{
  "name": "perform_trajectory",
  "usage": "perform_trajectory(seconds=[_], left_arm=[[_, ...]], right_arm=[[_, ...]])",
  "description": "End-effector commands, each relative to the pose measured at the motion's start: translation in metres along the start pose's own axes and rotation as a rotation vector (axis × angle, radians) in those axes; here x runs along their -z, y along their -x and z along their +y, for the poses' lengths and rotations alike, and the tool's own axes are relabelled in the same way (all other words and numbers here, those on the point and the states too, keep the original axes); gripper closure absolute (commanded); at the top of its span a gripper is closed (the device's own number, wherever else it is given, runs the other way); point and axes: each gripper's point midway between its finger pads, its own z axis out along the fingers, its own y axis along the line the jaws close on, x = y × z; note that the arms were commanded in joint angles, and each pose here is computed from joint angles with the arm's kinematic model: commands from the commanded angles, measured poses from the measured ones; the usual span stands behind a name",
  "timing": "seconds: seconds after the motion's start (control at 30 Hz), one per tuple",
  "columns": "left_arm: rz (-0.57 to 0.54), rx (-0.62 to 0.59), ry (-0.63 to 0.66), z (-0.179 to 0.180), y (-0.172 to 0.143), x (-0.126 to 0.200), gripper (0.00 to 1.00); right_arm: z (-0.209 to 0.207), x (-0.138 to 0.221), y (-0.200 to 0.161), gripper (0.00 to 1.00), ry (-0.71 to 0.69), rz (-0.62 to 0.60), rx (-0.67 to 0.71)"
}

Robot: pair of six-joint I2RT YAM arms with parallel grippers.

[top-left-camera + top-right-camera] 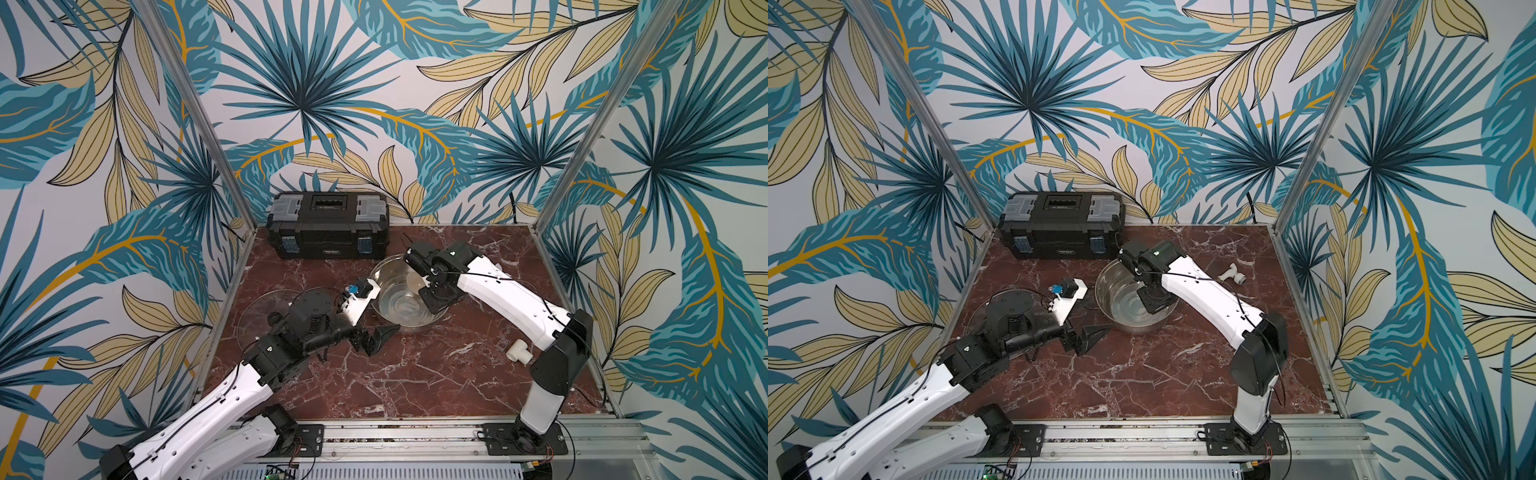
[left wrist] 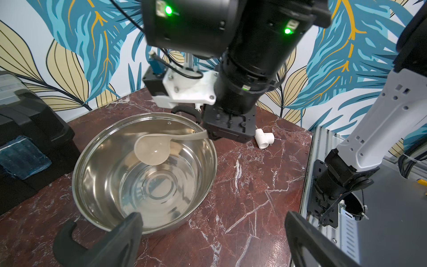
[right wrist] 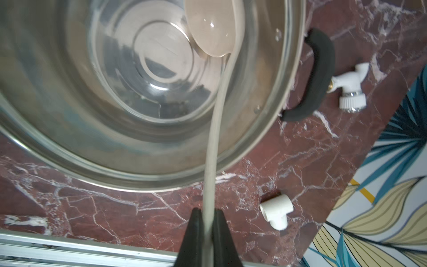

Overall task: Stir the soup with a spoon
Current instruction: Stir the soup in the pan with a stick.

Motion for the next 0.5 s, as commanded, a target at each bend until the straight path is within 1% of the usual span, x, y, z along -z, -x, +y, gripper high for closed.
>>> perform_trajectory(seconds=[0.0,0.1,0.23,0.33,0.47], left_arm=[[0.001,0.003,-0.001,0.000,-0.006,-0.001,0.00],[0.002,0.000,0.004,0.000,-0.007,0.001,0.00],[0.005,-0.001,0.002,0.000,-0.008,0.001,0.00],[0.004,0.000,0.001,0.000,-0.008,0.000,0.00],[-0.014,-0.001,-0.006,-0.002,-0.004,0.002,0.00]], right_arm=[[0.023,0.003,0.011,1.00,0.073,-0.009,0.029],[0.042,0.005,0.012,1.00,0.093,-0.014,0.067],[0.065,0.013,-0.002,1.00,0.123,-0.014,0.114],[0.064,0.019,-0.017,1.00,0.115,-0.011,0.121],[0.047,0.023,-0.039,1.00,0.066,0.003,0.115]])
